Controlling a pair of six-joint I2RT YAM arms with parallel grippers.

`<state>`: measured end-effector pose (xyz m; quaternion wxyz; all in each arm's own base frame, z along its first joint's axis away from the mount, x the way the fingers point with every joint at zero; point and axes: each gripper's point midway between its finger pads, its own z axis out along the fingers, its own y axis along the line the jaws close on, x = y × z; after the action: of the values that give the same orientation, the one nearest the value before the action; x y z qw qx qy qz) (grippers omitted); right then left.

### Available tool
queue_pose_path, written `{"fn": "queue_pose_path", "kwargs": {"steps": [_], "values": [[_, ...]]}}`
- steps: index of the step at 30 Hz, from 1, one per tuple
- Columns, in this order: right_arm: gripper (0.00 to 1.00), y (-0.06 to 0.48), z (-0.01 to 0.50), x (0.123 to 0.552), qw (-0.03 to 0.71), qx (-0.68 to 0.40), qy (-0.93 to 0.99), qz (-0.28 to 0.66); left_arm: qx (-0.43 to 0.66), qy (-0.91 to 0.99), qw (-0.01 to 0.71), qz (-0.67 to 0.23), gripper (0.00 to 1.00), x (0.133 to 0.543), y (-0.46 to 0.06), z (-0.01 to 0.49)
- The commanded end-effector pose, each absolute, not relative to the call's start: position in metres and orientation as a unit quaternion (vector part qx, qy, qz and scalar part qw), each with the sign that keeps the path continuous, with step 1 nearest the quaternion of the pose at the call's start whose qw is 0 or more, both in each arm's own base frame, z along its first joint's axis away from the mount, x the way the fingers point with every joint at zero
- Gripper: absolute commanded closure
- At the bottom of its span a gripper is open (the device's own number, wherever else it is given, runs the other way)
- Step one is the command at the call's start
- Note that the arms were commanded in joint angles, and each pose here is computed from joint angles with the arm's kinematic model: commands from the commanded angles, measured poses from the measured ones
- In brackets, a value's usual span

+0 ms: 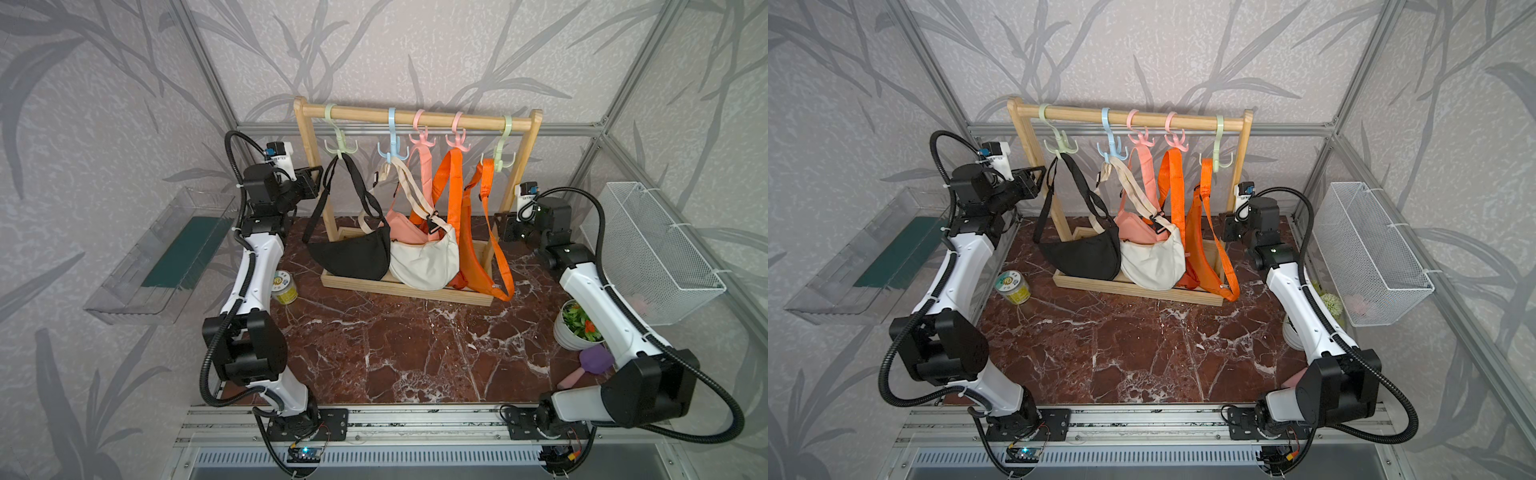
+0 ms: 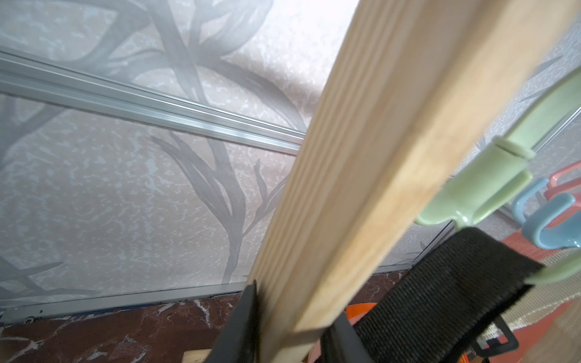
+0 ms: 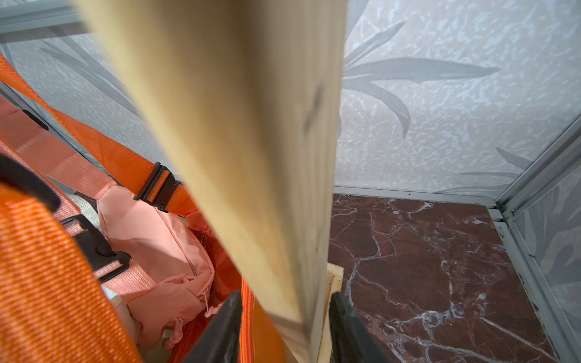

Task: Take the bag off the hook
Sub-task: Adjust the clothesline at the center of the board.

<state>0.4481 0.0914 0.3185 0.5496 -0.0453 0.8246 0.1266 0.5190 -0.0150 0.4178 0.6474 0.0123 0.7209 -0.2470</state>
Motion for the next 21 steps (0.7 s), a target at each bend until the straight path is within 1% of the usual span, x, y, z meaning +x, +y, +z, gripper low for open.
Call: {"fn": "queue_pose_path", "kwargs": {"steps": [1, 5, 10, 15, 21], "values": [[0.54, 0.103, 0.331, 0.453, 0.555, -0.07, 0.814, 0.155, 0.019, 0.728, 0.619, -0.293, 0.74, 0.504, -0.045, 0.418], [0.55, 0.119, 0.333, 0.45, 0.547, -0.085, 0.809, 0.195, -0.021, 0.741, 0.623, -0.249, 0.75, 0.506, -0.024, 0.418], [0.55, 0.138, 0.33, 0.448, 0.545, -0.095, 0.807, 0.209, -0.068, 0.742, 0.634, -0.204, 0.76, 0.508, 0.008, 0.421], [0.54, 0.163, 0.323, 0.451, 0.536, -0.106, 0.806, 0.228, -0.088, 0.731, 0.652, -0.181, 0.76, 0.512, 0.025, 0.429], [0.54, 0.196, 0.322, 0.464, 0.539, -0.114, 0.794, 0.255, -0.11, 0.722, 0.666, -0.152, 0.75, 0.525, 0.048, 0.432]]}}
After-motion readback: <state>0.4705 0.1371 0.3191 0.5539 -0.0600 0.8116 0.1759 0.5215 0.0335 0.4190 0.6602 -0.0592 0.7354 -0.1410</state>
